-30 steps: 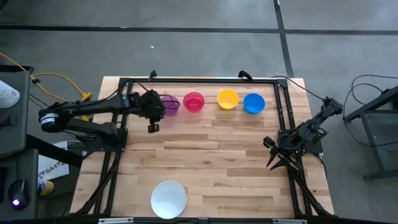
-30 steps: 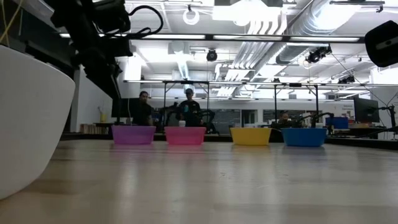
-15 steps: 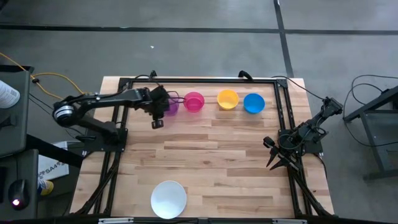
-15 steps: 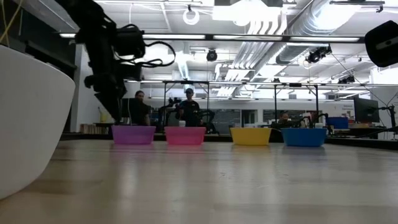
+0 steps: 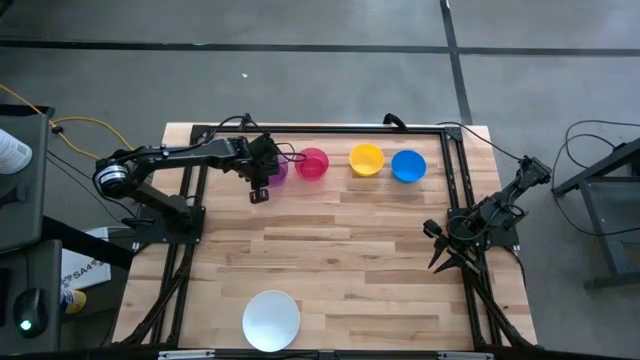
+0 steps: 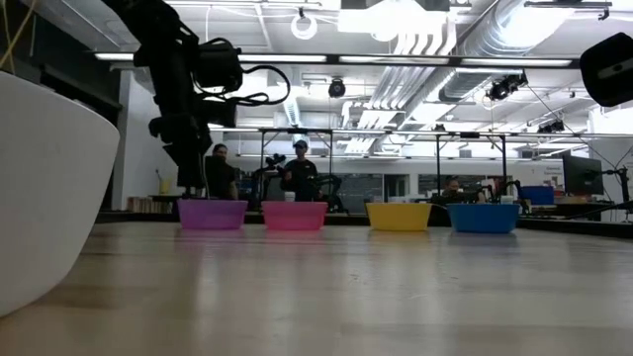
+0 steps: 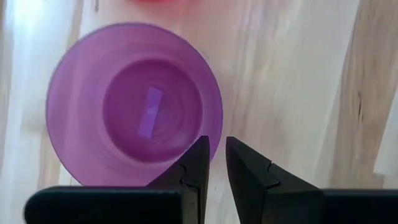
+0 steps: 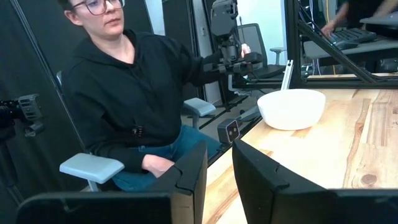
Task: Nest bowls inside each other
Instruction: Stack the purple bowl on the top of the white bowl
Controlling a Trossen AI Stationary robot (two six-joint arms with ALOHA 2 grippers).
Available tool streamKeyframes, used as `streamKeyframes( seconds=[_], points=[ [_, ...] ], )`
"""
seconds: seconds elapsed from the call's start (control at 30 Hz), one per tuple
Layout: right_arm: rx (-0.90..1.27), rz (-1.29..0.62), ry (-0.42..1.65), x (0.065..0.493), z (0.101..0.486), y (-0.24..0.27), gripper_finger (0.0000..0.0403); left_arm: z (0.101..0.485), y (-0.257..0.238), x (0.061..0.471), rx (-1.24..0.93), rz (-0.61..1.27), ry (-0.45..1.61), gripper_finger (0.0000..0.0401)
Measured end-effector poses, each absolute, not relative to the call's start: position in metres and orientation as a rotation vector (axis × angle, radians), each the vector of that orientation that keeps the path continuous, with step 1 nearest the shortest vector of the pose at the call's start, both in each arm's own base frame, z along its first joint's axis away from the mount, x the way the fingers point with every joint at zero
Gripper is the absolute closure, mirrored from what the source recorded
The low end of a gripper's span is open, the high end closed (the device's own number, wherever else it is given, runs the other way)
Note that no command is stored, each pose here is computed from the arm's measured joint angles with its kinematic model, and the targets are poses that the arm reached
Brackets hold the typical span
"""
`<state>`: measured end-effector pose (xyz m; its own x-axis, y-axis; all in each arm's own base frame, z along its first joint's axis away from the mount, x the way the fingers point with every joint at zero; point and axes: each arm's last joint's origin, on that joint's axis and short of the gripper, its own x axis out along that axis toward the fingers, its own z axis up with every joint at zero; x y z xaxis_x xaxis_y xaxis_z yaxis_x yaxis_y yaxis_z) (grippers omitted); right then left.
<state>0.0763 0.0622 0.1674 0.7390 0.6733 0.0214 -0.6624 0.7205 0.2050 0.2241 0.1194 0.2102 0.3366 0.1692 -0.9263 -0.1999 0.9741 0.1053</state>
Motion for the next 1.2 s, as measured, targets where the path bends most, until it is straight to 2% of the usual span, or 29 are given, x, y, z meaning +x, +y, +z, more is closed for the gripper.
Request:
streamKeyframes(
  seconds=[0.5, 0.8, 1.2],
  points=[
    [0.205, 0.738, 0.056, 0.076, 0.167, 0.062, 0.0332, 0.209, 0.117, 0.221, 0.087, 0.117, 1.255, 0.035],
    [0.205, 0.738, 0.056, 0.076, 0.167, 0.062, 0.0332, 0.209, 0.117, 0.221, 0.088, 0.116, 1.253, 0.035],
    [0.205, 0.739, 0.056, 0.076, 0.167, 0.062, 0.0332, 0.176, 0.126, 0.233, 0.104, 0.151, 1.385, 0.035]
  ],
)
